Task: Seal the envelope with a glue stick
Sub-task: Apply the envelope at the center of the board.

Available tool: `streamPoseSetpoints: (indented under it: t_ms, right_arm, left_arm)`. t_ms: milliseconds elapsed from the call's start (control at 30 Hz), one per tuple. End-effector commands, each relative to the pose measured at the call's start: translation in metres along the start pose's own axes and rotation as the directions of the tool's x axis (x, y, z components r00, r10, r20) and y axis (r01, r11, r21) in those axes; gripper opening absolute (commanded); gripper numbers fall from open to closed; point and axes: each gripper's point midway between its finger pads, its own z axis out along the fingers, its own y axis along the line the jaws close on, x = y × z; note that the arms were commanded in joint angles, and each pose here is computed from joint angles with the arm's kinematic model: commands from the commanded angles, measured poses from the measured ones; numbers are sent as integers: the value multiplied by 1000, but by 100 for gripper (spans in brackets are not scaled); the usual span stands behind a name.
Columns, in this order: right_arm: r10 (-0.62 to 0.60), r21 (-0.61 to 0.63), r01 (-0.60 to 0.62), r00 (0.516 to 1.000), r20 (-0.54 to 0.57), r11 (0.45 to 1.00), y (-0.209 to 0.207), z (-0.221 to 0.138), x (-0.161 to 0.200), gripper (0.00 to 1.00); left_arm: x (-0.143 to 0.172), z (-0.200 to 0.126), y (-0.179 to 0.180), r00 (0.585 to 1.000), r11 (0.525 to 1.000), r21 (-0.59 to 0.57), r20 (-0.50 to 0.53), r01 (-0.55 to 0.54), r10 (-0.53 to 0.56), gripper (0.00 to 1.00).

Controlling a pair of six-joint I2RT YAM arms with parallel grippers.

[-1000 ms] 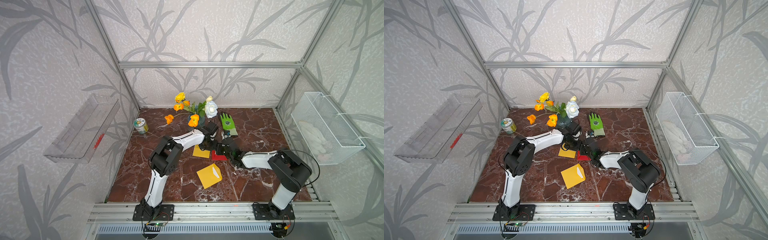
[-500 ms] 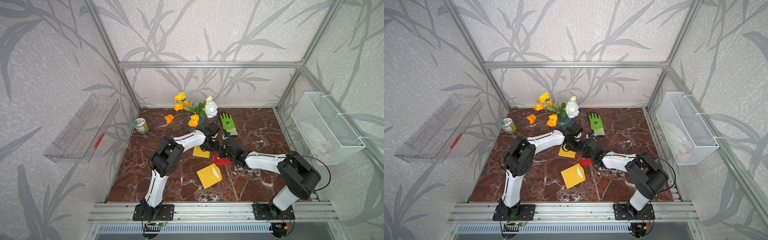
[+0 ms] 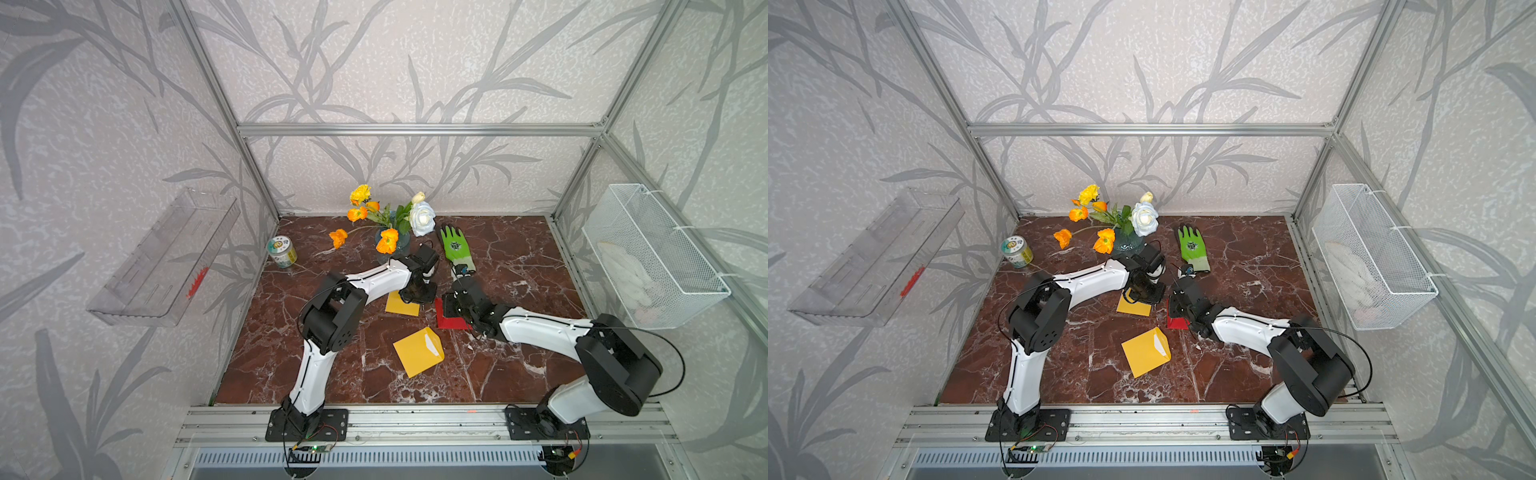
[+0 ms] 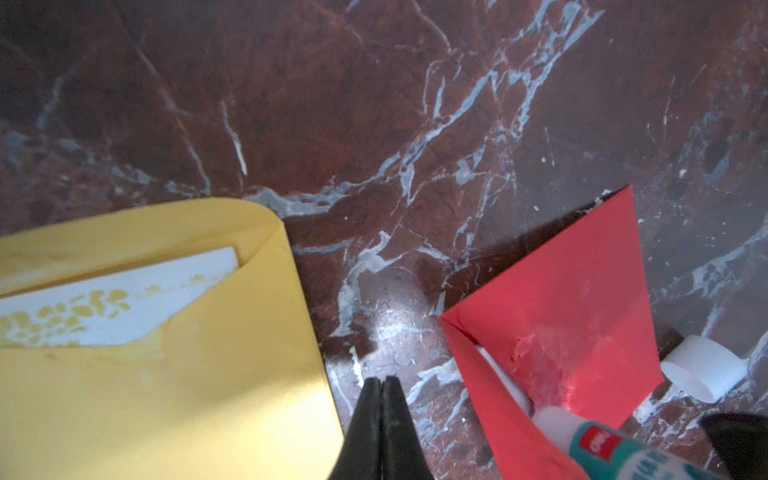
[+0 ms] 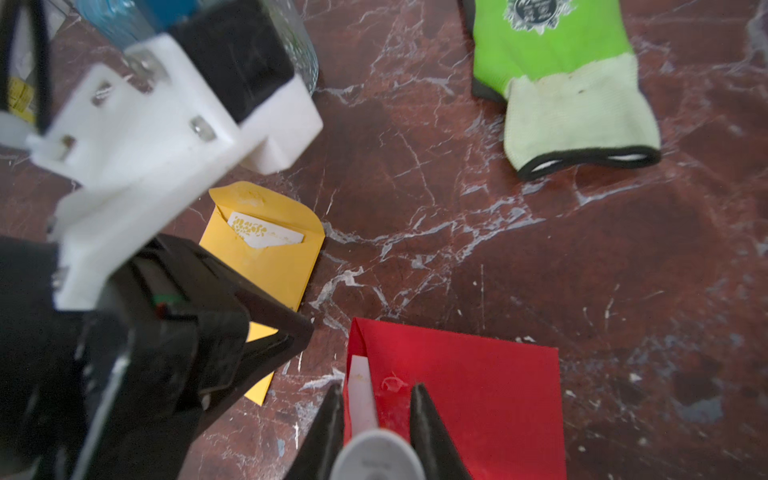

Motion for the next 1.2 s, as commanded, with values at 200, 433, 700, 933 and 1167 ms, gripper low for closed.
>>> streamPoseSetpoints:
  t_ms: [200, 433, 700, 933, 1167]
  right_arm:
    - [-1, 104, -2, 1000, 25, 995, -17, -7, -13, 0]
    - [66, 148, -58, 996, -51, 987, -33, 12, 8, 0]
    - [226, 107, -215, 967, -115, 971, -46, 34, 28, 0]
    - [273, 91, -262, 953, -135, 961, -50, 39, 34, 0]
    - [303, 76, -294, 941, -151, 953, -51, 40, 36, 0]
  left_arm:
    - [-15, -33, -23, 998, 996, 87, 61, -5, 0, 19]
    - [-21, -54, -36, 995, 990, 143, 102, -8, -7, 29]
    - [-8, -40, -40, 999, 982, 187, 54, -4, -6, 34]
    - [1, -28, -52, 999, 970, 239, 15, -39, 36, 35]
    - [26, -1, -67, 983, 943, 293, -42, -160, 179, 36]
